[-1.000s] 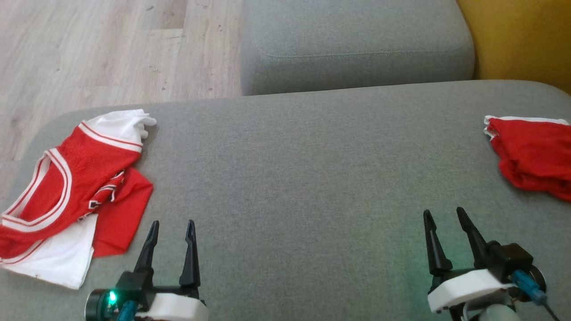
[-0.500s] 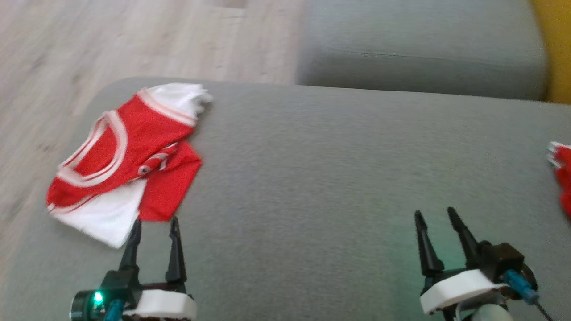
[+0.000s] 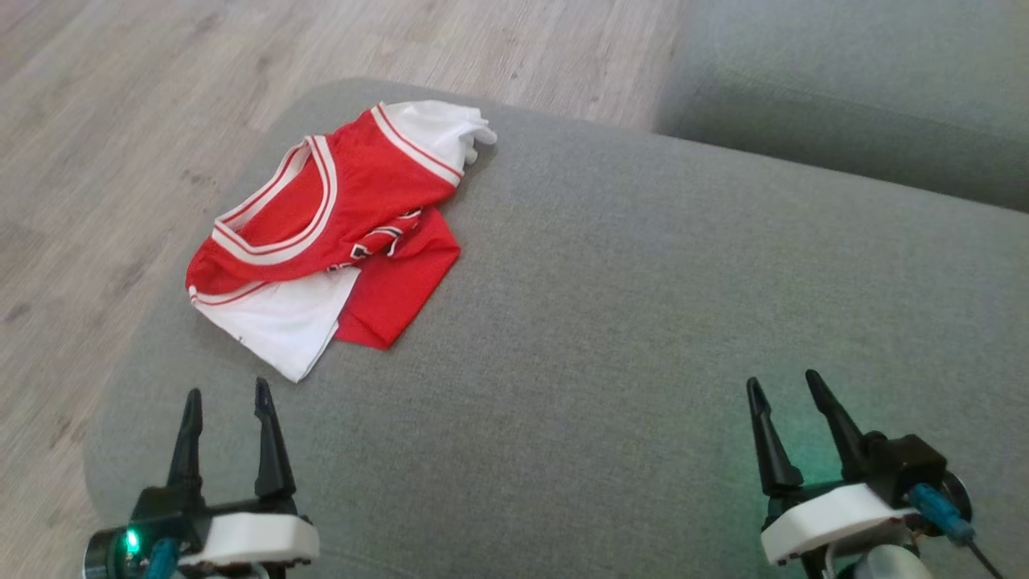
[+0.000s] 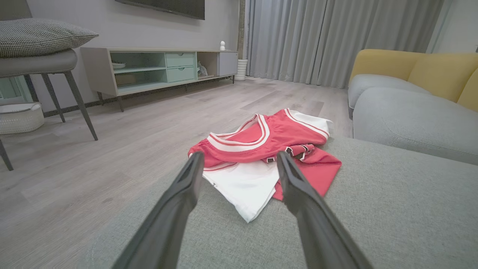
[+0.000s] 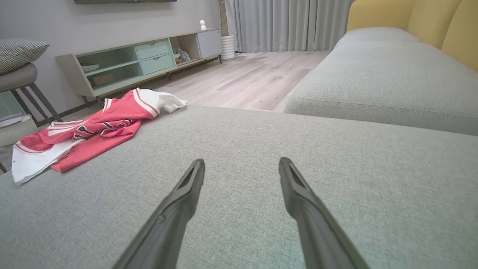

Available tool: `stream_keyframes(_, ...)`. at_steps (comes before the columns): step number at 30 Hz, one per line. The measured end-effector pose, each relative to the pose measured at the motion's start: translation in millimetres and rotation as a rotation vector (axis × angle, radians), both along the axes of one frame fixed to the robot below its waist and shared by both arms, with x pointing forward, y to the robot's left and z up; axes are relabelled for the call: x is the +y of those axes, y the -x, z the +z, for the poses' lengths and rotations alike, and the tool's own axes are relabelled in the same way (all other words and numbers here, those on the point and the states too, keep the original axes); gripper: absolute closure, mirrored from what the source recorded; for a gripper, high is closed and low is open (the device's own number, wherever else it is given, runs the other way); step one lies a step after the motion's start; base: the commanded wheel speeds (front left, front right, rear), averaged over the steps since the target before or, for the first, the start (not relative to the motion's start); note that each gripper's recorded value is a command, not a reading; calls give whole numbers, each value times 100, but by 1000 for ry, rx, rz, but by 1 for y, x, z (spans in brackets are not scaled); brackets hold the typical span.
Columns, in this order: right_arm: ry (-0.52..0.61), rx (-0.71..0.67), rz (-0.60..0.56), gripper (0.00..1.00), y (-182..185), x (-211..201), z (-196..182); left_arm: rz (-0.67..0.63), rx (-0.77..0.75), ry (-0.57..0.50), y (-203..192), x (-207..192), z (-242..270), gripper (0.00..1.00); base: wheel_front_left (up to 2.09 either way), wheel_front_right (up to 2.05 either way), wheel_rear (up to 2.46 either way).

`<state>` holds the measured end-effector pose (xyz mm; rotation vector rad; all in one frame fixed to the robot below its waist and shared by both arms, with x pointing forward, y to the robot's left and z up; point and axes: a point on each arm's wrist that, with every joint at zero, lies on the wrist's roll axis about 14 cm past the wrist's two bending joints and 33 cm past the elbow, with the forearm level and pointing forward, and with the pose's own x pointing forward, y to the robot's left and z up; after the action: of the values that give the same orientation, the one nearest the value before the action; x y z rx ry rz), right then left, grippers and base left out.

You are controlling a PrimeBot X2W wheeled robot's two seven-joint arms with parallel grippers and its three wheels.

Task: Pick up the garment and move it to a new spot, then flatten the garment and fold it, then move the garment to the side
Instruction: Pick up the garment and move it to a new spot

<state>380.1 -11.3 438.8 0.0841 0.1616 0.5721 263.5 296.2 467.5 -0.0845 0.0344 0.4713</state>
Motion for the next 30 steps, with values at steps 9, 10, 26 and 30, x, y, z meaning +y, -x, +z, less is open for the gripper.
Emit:
stream_keyframes(9,39,-14,24,0,-35,-5,-13,25,-76,-93,-52,31,42,0,0,0,0)
stream_keyframes(10,44,-29,29,0,-45,-5,-12,16,-97,-110,-68,34,52,0,0,0,0)
stream_keyframes(26,108,-50,-15,0,-117,-46,-56,-26,575,235,-186,61,-106,0,0,0,0)
stream_keyframes(30,118,-53,-63,0,-120,-66,-57,-30,637,306,-192,50,-131,0,0,0,0)
